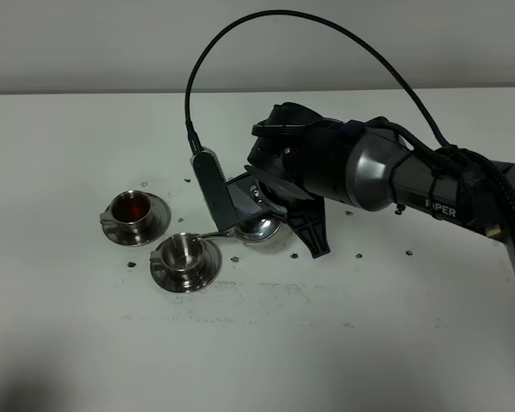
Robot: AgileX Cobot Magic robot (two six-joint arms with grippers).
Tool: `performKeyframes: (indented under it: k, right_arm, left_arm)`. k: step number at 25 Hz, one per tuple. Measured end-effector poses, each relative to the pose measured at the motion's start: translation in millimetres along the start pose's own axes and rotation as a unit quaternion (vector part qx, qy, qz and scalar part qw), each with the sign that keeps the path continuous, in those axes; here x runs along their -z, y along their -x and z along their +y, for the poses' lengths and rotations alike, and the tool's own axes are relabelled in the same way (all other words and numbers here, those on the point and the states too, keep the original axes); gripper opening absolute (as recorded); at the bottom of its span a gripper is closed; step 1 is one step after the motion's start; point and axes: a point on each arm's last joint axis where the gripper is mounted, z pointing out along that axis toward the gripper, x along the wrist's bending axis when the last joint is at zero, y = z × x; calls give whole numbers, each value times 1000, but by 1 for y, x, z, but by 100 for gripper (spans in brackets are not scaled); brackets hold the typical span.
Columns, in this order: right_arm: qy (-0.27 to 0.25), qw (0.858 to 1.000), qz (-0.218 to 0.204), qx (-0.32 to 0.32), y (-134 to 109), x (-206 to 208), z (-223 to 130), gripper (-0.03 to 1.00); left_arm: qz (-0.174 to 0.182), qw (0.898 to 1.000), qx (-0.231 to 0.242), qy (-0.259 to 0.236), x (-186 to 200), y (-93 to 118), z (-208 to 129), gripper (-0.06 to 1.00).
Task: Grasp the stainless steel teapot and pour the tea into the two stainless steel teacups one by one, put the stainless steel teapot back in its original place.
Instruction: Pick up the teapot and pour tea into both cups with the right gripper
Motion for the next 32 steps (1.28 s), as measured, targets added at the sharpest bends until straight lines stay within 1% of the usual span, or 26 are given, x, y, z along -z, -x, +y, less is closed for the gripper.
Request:
performKeyframes:
  k: [4, 10, 27, 32]
  right_arm:
    - [0, 1000, -17, 16, 1, 3, 5, 18]
    - [-7, 999, -23, 32, 1, -3, 8, 18]
    - [-22, 993, -70, 90, 4, 2, 20, 18]
    - [-29, 992, -77, 95, 4, -1, 21, 18]
  left_arm:
    - [0, 1000, 0, 0, 0, 0, 0, 36]
    - [0, 1000, 0, 0, 0, 0, 0, 36]
    - [0, 1000, 0, 0, 0, 0, 0, 36]
    - [0, 1000, 0, 0, 0, 0, 0, 36]
